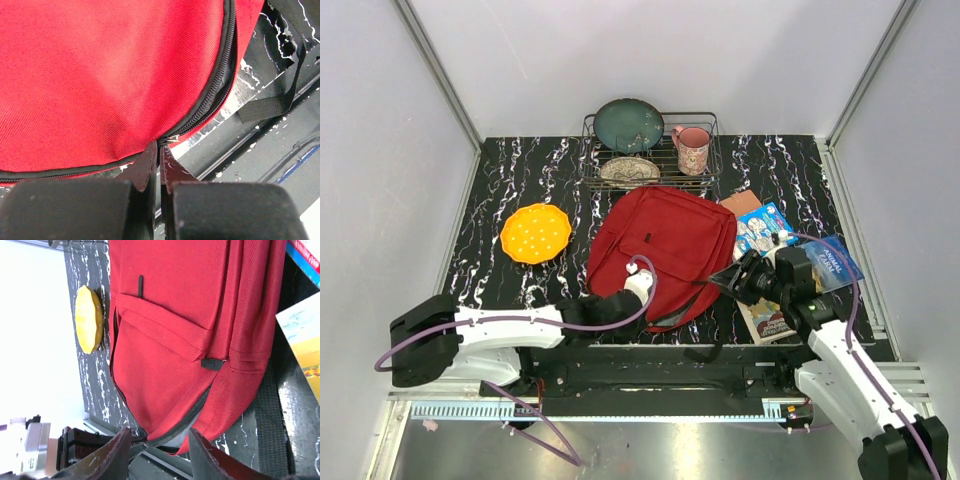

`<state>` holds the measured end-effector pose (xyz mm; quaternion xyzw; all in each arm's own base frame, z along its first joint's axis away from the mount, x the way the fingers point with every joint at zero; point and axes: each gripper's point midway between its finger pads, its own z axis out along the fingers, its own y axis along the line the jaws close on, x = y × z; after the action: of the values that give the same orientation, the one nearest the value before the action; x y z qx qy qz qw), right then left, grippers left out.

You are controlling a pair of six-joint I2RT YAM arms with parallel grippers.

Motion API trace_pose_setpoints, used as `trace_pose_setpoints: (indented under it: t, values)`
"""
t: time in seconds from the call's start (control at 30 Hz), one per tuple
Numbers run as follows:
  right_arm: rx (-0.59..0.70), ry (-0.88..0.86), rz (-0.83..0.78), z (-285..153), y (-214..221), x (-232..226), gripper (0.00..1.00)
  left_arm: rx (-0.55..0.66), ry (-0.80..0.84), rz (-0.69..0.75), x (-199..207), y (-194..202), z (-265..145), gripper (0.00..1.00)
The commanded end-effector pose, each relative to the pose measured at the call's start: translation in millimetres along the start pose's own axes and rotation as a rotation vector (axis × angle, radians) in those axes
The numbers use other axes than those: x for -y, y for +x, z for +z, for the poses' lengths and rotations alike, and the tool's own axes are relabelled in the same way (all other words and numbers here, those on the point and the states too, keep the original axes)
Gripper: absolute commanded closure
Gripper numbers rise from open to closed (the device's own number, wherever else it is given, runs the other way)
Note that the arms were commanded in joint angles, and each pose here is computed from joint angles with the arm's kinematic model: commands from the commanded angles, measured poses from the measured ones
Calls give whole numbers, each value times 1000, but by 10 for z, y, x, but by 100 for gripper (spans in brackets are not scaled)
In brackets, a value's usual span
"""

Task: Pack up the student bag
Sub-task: Unzip the student bag at the center of the board.

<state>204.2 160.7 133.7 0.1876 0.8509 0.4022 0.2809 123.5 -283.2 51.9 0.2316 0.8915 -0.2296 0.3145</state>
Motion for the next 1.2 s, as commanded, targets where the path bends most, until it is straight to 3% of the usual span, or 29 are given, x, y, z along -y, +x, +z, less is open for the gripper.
trace_pose_setpoints:
  t: [0.0,0.6,0.87,0.93,1.0,1.17]
  values:
    - [-85,-90,108,134,175,-150,46,51,98,31,293,-258,0,100]
    - [-196,-53,150,682,881,-271,43,58,140,46,531,-348,12,100]
    - [53,34,65,295,416,-211,40,64,94,21,429,-328,11,100]
    - [95,-16,91,213,355,-267,41,71,95,22,431,-341,0,100]
    - [76,-60,120,159,418,-276,41,84,94,22,433,-376,-15,100]
    - [-131,-9,160,264,805,-176,42,104,97,21,457,-445,-30,100]
